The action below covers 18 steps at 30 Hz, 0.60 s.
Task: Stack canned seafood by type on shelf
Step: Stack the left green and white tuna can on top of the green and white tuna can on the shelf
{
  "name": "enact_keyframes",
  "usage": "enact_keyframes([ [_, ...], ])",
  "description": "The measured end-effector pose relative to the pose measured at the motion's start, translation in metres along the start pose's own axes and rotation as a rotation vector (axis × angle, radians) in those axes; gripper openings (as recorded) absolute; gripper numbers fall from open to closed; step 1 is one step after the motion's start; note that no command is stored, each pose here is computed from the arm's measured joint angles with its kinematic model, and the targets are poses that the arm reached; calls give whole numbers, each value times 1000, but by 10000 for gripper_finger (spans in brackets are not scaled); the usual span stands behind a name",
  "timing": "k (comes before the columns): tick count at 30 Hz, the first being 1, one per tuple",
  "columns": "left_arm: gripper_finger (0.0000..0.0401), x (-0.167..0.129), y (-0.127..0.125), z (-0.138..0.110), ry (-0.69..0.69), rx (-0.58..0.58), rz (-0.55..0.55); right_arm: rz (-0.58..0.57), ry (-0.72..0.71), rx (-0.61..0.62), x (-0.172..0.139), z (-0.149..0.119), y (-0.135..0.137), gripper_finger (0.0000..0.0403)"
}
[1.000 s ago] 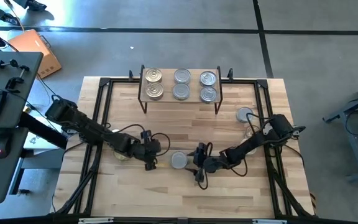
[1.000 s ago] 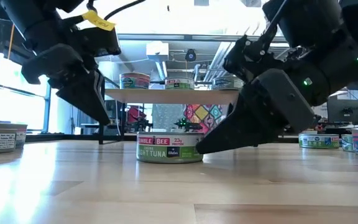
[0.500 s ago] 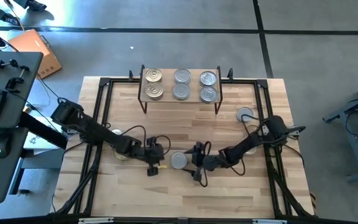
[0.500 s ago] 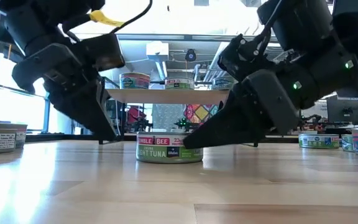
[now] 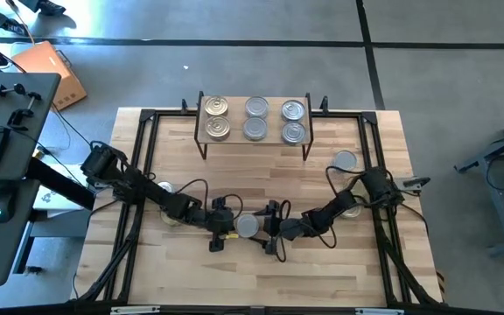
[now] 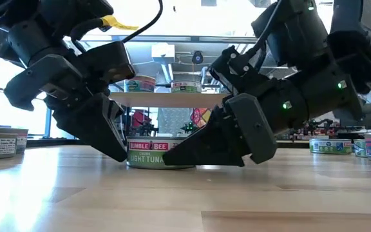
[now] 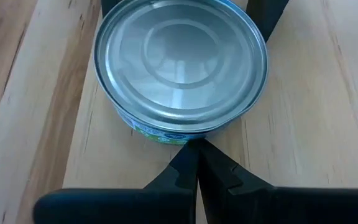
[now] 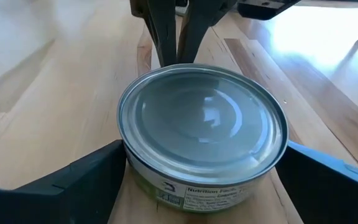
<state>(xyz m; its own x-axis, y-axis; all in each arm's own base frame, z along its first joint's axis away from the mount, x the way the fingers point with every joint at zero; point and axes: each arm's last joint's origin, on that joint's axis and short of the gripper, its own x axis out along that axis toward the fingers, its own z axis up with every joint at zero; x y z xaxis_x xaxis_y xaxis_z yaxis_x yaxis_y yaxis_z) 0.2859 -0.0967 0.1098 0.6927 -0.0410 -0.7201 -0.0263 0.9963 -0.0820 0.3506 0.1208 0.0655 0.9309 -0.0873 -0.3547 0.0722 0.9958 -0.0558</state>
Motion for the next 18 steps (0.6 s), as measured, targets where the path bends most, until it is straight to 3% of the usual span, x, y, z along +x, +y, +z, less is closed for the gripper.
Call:
enact_keyframes([
  [9, 0, -1, -1, -1, 5, 6, 15, 2, -29, 29, 1, -5, -1, 331],
  [13, 0, -3, -3, -2, 33, -1, 28, 0, -28, 33, -1, -5, 3, 330],
  [18, 0, -12, -1, -4, 71, -15, 129, -8, -25, 59, -12, -7, 5, 316],
])
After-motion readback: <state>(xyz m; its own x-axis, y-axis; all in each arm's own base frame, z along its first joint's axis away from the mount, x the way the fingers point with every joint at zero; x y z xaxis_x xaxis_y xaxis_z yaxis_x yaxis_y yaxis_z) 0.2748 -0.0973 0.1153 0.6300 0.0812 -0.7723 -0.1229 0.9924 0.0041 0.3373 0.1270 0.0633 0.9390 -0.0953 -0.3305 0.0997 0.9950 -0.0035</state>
